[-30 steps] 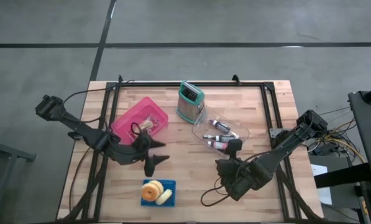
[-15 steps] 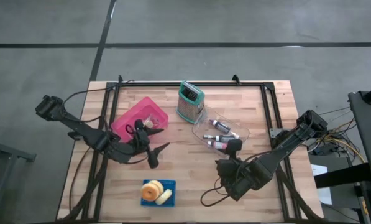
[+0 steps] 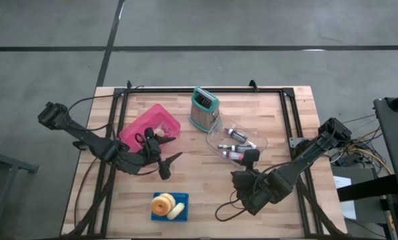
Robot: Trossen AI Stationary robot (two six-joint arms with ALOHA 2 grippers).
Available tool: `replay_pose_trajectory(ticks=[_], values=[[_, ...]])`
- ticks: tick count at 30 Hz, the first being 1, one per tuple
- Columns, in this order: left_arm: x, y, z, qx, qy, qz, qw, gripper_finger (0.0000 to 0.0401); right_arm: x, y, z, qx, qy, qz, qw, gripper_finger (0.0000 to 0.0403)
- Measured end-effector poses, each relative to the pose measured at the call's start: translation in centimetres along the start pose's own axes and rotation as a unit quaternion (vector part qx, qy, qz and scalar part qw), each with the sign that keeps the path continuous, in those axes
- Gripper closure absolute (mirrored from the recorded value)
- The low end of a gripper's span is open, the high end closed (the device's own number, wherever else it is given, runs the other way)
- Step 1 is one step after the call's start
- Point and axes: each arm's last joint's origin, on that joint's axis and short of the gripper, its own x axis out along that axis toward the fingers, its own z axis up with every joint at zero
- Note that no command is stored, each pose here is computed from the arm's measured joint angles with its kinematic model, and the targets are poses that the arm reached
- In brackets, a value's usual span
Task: Pick & Place Food Item
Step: Return to Home Position
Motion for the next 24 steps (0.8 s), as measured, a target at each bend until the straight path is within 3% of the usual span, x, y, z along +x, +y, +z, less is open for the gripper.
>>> replay_pose_trajectory(ticks=[24], values=[[0.12,-0.05,-0.02,0.006,0.008,-0.025,1.0,0.011,0.09,0.17,0.46,0.024,-0.015,0.007,1.0,0.0158]])
